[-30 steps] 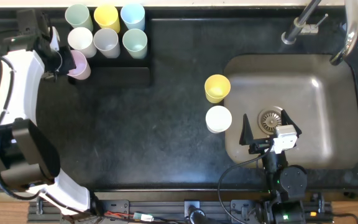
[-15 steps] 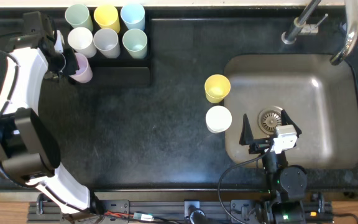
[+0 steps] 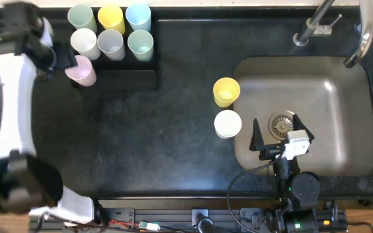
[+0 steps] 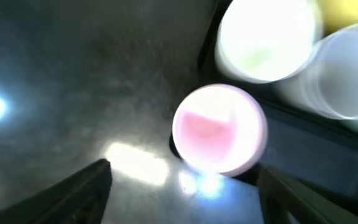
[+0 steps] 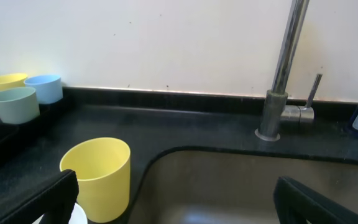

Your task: Store Cups

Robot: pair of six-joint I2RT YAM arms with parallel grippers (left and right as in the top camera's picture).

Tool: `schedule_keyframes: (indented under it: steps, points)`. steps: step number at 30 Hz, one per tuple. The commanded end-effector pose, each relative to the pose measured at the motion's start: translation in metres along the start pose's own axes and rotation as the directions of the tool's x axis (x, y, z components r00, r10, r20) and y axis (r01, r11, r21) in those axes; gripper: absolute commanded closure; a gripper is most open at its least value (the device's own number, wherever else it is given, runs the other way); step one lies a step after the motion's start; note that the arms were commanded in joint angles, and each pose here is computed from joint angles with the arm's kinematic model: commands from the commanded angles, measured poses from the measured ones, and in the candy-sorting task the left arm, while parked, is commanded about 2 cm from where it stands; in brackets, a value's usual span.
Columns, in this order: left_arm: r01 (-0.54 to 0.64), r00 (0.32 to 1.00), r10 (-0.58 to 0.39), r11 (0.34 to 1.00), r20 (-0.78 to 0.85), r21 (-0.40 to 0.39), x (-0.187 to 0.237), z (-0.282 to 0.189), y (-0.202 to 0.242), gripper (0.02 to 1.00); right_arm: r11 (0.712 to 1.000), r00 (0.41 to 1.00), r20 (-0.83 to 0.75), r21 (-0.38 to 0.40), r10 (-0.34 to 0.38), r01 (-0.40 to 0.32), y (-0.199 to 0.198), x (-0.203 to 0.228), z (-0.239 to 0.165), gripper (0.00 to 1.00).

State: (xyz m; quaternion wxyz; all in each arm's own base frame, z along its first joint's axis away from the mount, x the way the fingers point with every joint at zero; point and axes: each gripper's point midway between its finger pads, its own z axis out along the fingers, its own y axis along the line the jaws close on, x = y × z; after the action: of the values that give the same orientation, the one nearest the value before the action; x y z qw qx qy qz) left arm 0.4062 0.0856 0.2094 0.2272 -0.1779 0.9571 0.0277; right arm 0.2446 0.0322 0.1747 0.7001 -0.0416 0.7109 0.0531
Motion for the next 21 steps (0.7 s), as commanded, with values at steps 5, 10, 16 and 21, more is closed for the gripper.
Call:
schedule_keyframes:
  steps: [5,10,16,21]
  points:
    - [-0.040,0.978,0.026,0.997,0.205,0.066,-0.002,-0.150,-0.094,0.148,1.000,1.000,0.002,0.006,0.005,-0.005,-0.002,0.003,0.000,0.005]
    - [-0.097,0.989,0.075,0.981,0.127,0.171,0.048,-0.155,-0.179,0.126,1.000,1.000,0.002,0.006,0.005,-0.005,-0.002,0.003,0.000,0.005]
    - [-0.247,0.967,0.253,0.949,-0.009,0.198,0.119,-0.119,-0.265,0.145,1.000,1.000,0.002,0.006,0.005,-0.005,-0.002,0.003,0.000,0.005]
    - [-0.301,0.926,0.340,0.927,-0.163,0.226,0.170,-0.077,-0.307,0.148,1.000,1.000,0.002,0.006,0.005,-0.005,-0.002,0.003,0.000,0.005]
